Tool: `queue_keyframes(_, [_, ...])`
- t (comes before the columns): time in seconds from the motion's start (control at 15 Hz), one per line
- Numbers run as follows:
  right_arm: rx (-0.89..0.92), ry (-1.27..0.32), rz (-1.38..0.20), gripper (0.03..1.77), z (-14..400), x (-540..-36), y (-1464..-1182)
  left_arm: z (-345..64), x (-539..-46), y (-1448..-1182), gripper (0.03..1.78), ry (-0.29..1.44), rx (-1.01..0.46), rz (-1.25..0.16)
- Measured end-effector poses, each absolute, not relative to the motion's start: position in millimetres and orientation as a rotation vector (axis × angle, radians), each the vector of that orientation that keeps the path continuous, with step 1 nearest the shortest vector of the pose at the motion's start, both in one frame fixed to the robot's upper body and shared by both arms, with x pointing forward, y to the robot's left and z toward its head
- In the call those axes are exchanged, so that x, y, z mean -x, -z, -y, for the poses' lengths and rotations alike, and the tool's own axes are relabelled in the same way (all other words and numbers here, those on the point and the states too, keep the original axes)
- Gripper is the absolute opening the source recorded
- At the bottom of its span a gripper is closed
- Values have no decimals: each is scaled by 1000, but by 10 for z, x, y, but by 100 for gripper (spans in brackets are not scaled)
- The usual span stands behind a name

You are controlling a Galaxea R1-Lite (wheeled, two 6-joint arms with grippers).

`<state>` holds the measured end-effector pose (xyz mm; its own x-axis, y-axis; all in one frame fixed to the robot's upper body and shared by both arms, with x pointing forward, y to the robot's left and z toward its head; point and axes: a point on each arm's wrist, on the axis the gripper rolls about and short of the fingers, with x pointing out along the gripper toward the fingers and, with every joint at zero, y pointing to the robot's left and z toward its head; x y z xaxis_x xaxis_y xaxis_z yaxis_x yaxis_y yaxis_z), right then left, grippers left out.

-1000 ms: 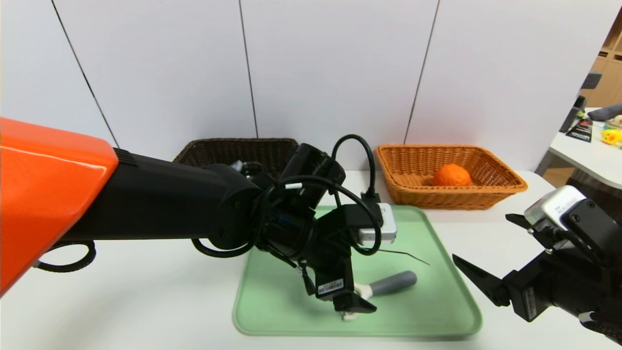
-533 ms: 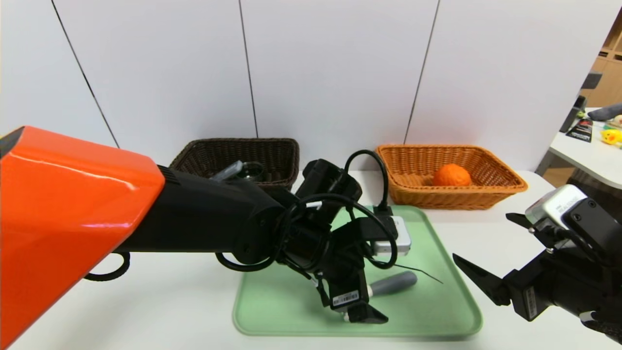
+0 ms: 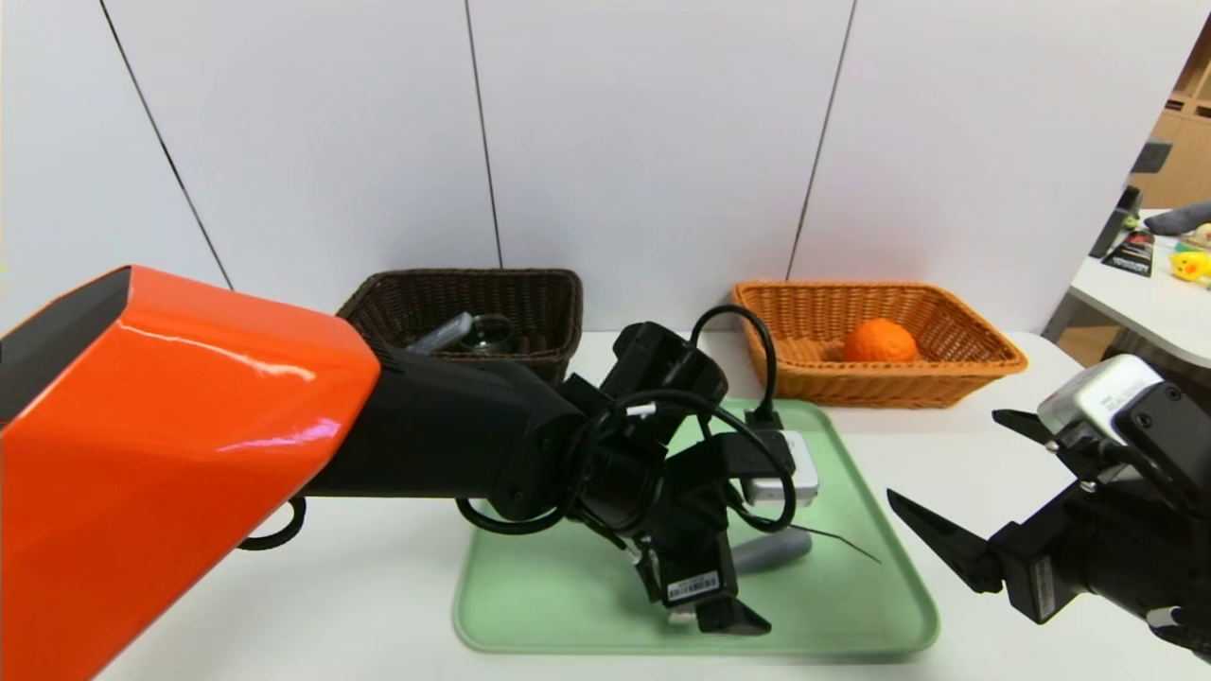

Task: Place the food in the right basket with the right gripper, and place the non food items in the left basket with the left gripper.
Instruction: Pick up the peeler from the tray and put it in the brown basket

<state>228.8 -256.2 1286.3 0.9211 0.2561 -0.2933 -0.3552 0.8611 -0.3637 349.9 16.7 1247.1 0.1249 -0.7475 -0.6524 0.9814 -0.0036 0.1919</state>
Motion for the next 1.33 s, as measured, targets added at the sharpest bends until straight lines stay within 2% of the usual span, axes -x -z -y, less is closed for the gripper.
queue_keyframes(1.33, [417,-322,-206,169,2615,-2204,-12917,-102,-3584,-12333,169,1359,-700,-478])
